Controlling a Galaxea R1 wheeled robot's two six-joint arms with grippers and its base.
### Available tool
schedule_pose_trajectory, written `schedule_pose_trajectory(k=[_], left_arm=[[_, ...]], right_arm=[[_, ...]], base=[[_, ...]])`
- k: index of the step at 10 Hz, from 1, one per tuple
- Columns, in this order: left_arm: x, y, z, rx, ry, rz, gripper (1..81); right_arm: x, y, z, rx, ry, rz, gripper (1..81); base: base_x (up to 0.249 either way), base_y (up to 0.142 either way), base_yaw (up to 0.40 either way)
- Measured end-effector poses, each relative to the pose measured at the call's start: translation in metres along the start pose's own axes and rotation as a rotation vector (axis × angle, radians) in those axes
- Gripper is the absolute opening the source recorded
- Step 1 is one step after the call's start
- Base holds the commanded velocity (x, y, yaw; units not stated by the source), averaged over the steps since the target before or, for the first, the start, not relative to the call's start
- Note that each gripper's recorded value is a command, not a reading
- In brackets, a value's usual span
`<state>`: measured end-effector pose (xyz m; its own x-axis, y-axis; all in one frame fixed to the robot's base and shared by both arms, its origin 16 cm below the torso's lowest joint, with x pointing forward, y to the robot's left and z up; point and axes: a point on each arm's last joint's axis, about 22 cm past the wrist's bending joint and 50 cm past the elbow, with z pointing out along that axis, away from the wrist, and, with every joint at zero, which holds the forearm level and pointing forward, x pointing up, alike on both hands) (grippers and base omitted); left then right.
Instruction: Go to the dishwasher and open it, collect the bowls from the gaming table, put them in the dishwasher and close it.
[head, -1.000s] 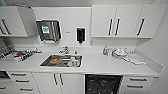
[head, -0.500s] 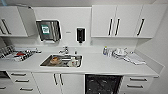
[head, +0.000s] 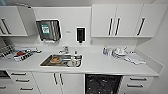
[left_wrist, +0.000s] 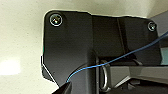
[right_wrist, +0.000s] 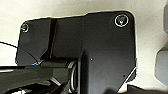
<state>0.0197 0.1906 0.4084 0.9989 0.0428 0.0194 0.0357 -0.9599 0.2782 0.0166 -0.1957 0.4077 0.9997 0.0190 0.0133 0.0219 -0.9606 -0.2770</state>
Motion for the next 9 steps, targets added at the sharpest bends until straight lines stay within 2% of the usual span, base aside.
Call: schedule_pose_trajectory(k=[3, 5, 7, 9], left_arm=[[-0.024, 0.002, -0.003, -0.001, -0.026, -0.007, 81.1], [-0.028, 0.002, -0.003, -0.001, -0.031, -0.008, 81.1], [-0.023, 0.003, -0.003, -0.003, -0.022, -0.006, 81.1], [-0.011, 0.004, -0.003, -0.005, 0.006, 0.002, 81.1]], right_arm=[[-0.025, -0.003, -0.003, 0.003, -0.028, 0.008, 81.1], [-0.029, -0.003, -0.003, 0.002, -0.032, 0.009, 81.1], [-0.026, -0.003, -0.003, 0.002, -0.026, 0.008, 81.1], [-0.013, -0.003, -0.004, 0.002, 0.003, -0.001, 81.1]], base=[[0.0, 0.0, 0.0], [0.0, 0.0, 0.0], [0.0, 0.0, 0.0], [0.0, 0.0, 0.0]])
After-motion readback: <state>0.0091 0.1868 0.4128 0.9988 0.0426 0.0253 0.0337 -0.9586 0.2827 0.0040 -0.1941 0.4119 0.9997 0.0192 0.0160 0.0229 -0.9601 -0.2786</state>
